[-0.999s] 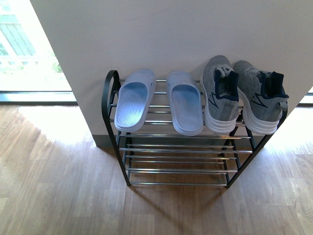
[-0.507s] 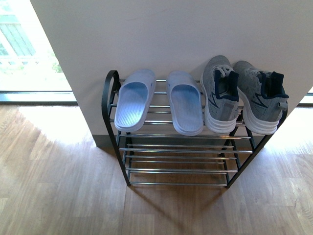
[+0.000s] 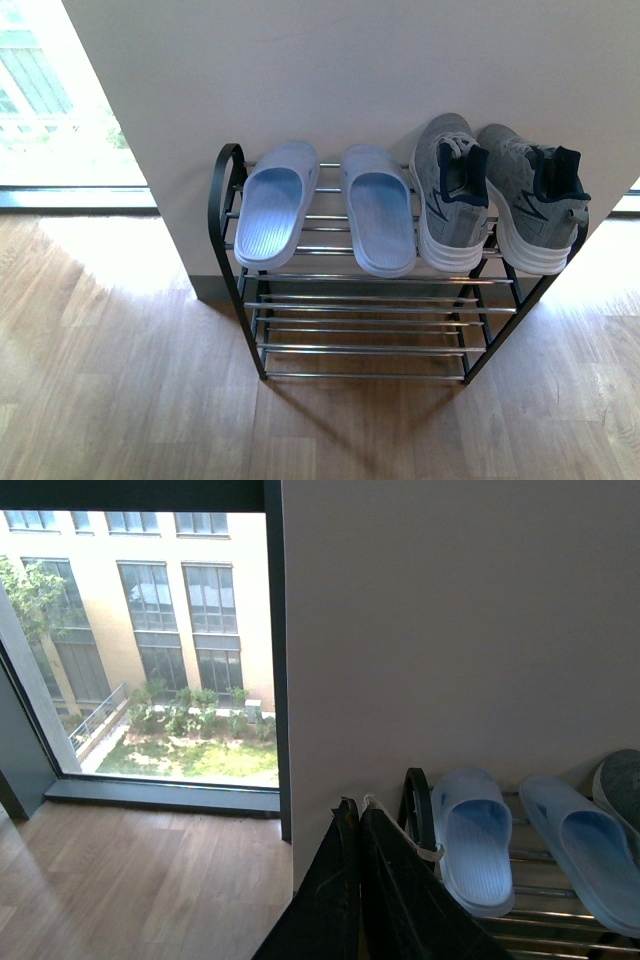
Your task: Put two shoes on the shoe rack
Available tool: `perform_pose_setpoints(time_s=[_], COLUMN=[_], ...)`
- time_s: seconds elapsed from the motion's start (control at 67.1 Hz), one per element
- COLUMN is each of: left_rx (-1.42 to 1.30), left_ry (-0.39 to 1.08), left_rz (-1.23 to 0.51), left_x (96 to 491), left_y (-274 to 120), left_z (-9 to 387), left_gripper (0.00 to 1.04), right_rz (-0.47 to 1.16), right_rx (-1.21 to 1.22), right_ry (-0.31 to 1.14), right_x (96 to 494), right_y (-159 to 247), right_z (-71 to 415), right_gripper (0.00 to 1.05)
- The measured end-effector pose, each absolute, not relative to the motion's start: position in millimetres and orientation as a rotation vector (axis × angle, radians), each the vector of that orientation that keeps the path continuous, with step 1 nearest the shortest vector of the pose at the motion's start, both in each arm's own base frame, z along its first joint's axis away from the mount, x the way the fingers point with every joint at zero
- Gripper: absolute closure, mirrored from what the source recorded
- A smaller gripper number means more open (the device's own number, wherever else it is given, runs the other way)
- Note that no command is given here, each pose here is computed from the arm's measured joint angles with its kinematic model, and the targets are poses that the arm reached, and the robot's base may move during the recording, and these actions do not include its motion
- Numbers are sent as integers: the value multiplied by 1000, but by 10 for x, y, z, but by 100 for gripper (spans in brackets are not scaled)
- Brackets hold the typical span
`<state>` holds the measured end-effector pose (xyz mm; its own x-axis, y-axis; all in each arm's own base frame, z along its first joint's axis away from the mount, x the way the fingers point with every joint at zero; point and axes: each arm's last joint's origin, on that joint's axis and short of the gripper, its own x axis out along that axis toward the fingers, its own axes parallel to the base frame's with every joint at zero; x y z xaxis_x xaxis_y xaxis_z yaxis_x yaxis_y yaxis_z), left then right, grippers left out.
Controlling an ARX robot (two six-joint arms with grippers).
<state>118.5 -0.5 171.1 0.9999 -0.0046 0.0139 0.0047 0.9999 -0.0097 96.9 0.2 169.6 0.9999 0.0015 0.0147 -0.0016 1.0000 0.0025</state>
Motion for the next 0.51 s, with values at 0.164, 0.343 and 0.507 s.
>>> perform_pose_setpoints(time_s=[0.164, 0.343, 0.507], left_rx=[-10, -10, -10], left_ry=[-15, -15, -14], left_rz=[-4, -4, -5], left_x=[1146, 1112, 1085], left_y=[-5, -5, -5], left_z=[1711, 1710, 1706], left_gripper=[104, 104, 104], right_rz=[2, 2, 2], right_rx=[2, 2, 2], right_ry=[-15, -15, -15], right_x=[969, 969, 969], right_y=[2, 2, 2], right_z=[1696, 1696, 1696], right_gripper=[9, 9, 9])
